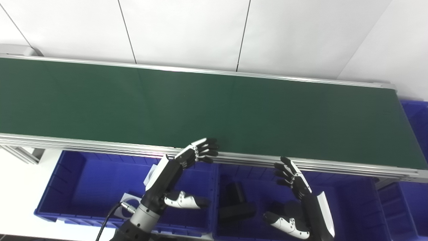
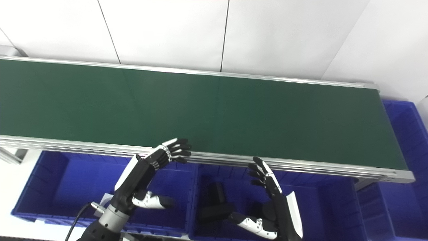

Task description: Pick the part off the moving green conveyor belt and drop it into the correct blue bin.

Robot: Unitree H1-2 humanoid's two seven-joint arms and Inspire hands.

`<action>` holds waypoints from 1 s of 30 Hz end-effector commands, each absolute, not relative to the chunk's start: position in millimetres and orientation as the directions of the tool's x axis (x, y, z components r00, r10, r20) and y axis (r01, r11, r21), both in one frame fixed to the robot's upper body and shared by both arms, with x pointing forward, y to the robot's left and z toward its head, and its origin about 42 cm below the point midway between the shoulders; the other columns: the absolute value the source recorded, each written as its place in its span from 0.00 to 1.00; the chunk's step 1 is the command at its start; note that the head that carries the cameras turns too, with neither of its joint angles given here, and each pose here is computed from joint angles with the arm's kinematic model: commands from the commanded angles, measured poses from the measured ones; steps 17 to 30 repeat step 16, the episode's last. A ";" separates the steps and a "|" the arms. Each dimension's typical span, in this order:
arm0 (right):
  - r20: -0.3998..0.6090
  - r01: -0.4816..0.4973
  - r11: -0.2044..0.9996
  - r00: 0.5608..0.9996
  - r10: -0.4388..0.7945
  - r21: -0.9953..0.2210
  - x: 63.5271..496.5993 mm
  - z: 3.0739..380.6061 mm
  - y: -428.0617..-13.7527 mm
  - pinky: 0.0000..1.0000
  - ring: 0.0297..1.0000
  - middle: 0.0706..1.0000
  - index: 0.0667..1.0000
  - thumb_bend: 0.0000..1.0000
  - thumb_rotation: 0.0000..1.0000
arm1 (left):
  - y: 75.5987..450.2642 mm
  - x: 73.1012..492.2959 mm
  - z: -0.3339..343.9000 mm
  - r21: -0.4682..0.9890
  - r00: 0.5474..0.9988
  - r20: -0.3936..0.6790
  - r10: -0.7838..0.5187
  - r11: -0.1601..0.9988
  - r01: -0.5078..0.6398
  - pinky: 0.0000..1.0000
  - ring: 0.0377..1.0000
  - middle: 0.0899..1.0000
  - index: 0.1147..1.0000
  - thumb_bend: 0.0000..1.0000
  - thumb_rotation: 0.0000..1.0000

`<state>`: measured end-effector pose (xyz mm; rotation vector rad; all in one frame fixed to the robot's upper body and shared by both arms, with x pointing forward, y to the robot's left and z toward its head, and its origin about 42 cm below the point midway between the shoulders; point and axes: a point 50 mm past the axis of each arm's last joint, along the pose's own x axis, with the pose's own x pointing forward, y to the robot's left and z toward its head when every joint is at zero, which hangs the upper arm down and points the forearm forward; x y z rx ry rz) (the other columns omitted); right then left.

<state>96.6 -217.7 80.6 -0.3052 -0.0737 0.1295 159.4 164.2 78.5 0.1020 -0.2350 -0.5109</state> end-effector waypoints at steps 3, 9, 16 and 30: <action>0.104 -0.110 0.953 0.984 0.145 -0.283 94.8 90.1 -215.8 0.76 0.83 0.85 0.92 0.87 0.55 | 164.1 158.8 85.5 0.198 0.820 0.230 -0.523 0.851 0.487 0.71 0.79 0.84 0.84 0.95 0.52; 0.102 -0.102 0.947 0.985 0.139 -0.305 92.1 87.9 -212.7 0.76 0.83 0.86 0.93 0.87 0.56 | 166.8 153.5 79.9 0.210 0.833 0.204 -0.514 0.854 0.476 0.70 0.80 0.85 0.87 0.96 0.55; 0.074 -0.112 0.951 0.988 0.139 -0.289 88.7 87.6 -207.5 0.81 0.87 0.89 0.96 0.88 0.56 | 175.4 147.2 74.5 0.200 0.874 0.182 -0.450 0.888 0.415 0.67 0.77 0.84 0.87 0.96 0.61; 0.074 -0.112 0.951 0.988 0.139 -0.289 88.7 87.6 -207.5 0.81 0.87 0.89 0.96 0.88 0.56 | 175.4 147.2 74.5 0.200 0.874 0.182 -0.450 0.888 0.415 0.67 0.77 0.84 0.87 0.96 0.61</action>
